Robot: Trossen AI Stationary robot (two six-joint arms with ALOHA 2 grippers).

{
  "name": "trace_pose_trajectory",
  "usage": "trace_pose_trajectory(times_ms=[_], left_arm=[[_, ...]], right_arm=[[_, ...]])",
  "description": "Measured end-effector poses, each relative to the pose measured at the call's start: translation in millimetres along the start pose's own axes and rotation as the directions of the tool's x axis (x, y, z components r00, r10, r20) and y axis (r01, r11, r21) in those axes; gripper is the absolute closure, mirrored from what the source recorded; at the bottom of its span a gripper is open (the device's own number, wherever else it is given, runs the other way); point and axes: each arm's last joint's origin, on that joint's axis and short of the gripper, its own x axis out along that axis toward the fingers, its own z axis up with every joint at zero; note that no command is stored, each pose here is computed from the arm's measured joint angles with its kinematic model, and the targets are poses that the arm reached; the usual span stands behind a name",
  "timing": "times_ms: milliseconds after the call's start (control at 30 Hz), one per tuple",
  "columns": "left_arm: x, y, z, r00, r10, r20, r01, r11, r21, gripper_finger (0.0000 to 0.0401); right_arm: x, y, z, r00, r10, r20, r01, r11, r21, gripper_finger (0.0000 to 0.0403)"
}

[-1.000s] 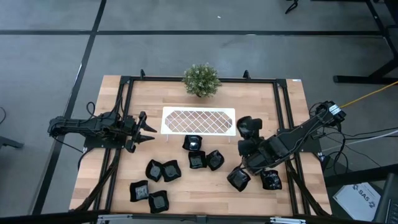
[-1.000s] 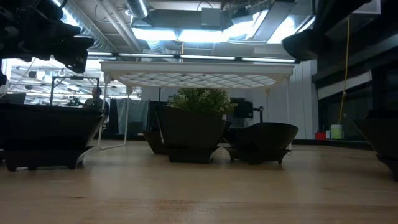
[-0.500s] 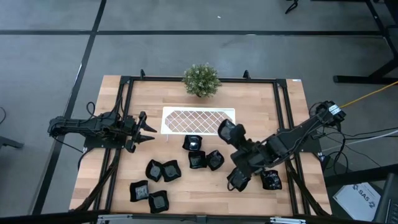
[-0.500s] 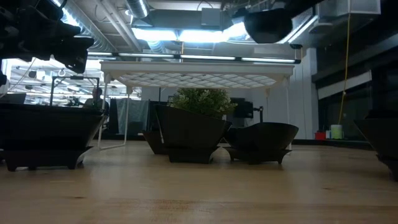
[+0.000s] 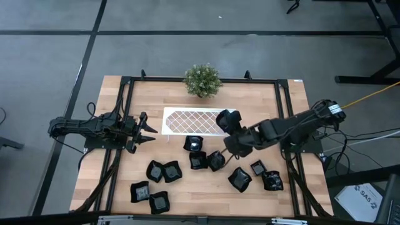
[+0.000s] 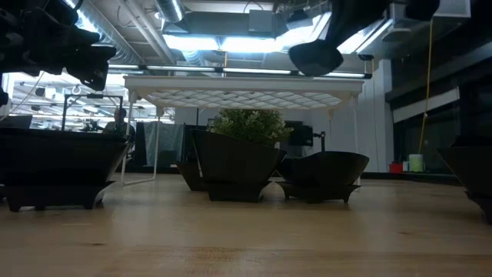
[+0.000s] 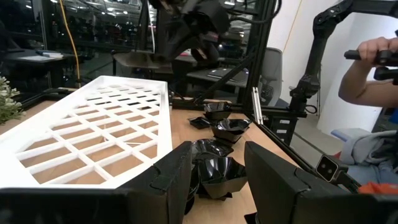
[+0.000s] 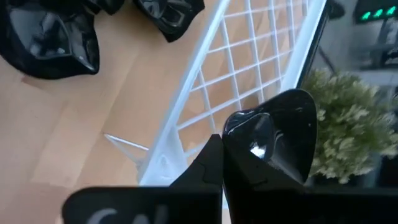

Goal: Pick & Place Mini shaped plates
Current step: Put the black leaf-shaped plate on the shelf

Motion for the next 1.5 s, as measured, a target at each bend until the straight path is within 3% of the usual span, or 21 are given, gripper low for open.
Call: trace_pose_trajectory(times_ms=[367,1233,1500], left_arm=[[0,0,0,1.000,0.000,0.000,0.000,1.000,0.000,0.0258],[0,0,0,1.000,0.000,0.000,0.000,1.000,0.000,0.0258],[0,0,0,1.000,0.000,0.000,0.000,1.000,0.000,0.0258]], right_arm=[[14,6,-3,0.999,0.047,-0.019,-0.047,0.998,0.030,0.0402],[26,12,-6,1.000,-0.001,-0.025,0.001,1.000,0.012,0.0393],[26,12,-5,1.000,-0.003,-0.021,0.003,1.000,0.018,0.0342]])
